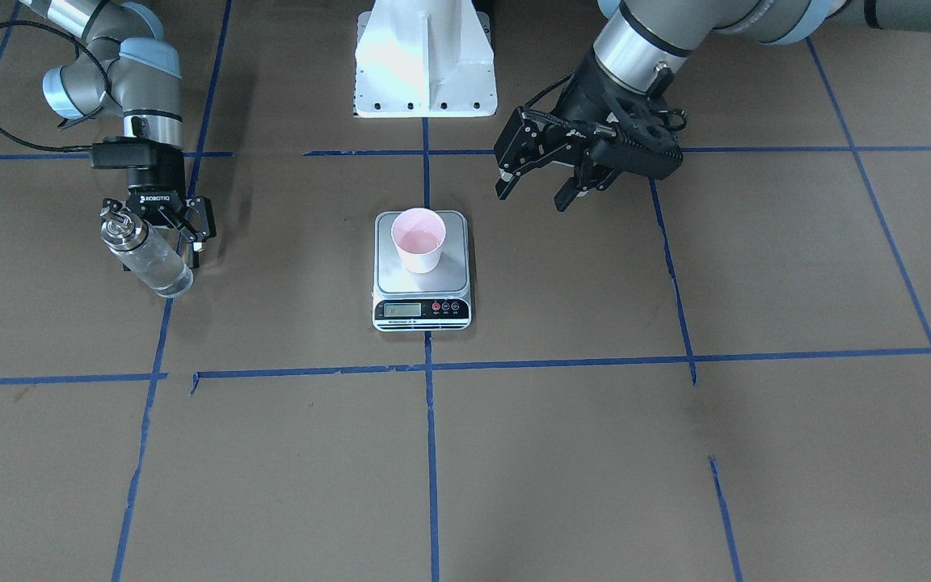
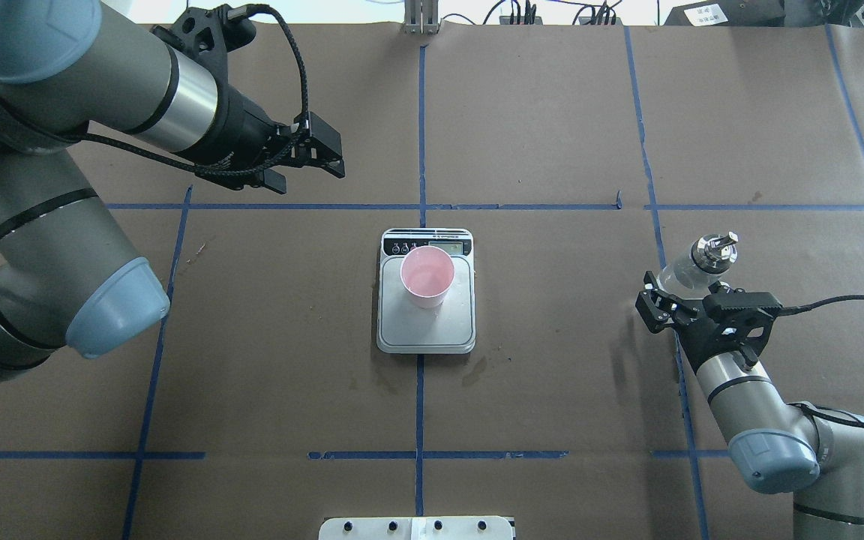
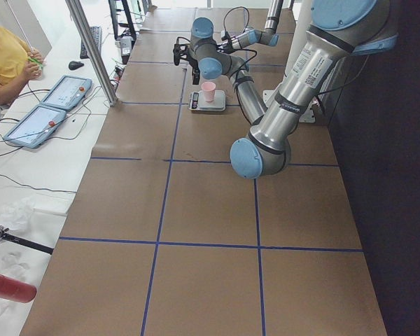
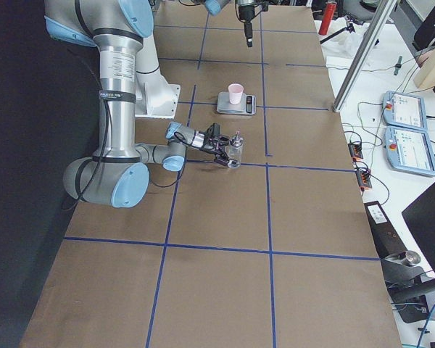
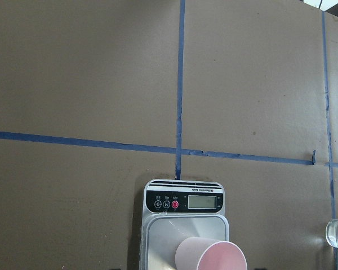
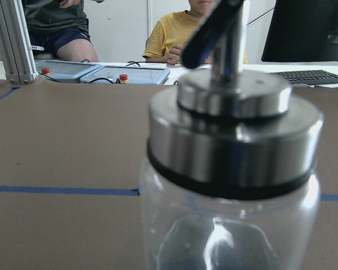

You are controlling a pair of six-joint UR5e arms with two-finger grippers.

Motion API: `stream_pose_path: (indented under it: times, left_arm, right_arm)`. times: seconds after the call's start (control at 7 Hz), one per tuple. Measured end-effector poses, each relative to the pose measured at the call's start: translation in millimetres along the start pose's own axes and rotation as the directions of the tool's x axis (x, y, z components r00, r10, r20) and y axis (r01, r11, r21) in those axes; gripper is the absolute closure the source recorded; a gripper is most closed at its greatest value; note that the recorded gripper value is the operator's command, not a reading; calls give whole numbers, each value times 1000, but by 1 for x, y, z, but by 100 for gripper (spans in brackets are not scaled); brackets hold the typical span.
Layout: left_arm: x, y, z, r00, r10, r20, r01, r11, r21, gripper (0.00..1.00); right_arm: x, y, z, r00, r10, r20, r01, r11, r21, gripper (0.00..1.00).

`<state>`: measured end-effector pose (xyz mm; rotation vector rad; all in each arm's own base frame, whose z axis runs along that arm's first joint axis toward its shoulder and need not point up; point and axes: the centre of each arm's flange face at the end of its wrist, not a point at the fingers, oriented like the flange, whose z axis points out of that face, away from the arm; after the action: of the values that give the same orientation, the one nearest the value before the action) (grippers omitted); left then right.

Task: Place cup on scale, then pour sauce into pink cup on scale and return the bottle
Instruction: 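Grasp the glass sauce bottle with the right gripper and lift it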

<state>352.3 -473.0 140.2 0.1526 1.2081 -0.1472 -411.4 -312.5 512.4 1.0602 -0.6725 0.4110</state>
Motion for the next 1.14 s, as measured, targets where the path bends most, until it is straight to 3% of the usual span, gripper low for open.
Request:
stream_pose_path:
  times: [0.43, 0.86, 1.14]
  left_arm:
    - [0, 0, -1, 1000, 0, 0, 0, 1000, 0, 17]
    - [0, 1, -1, 1000, 0, 0, 0, 1000, 0, 17]
    - [1, 1, -5, 1000, 2, -4, -2, 1000, 5, 17]
  right_arm:
    - [2, 0, 3, 1000, -10, 4, 10, 1000, 6, 100]
    - [3, -28, 7, 999, -42, 6, 41, 998, 47, 100]
    - [-10, -56, 7, 990, -142, 9, 141, 987, 72, 100]
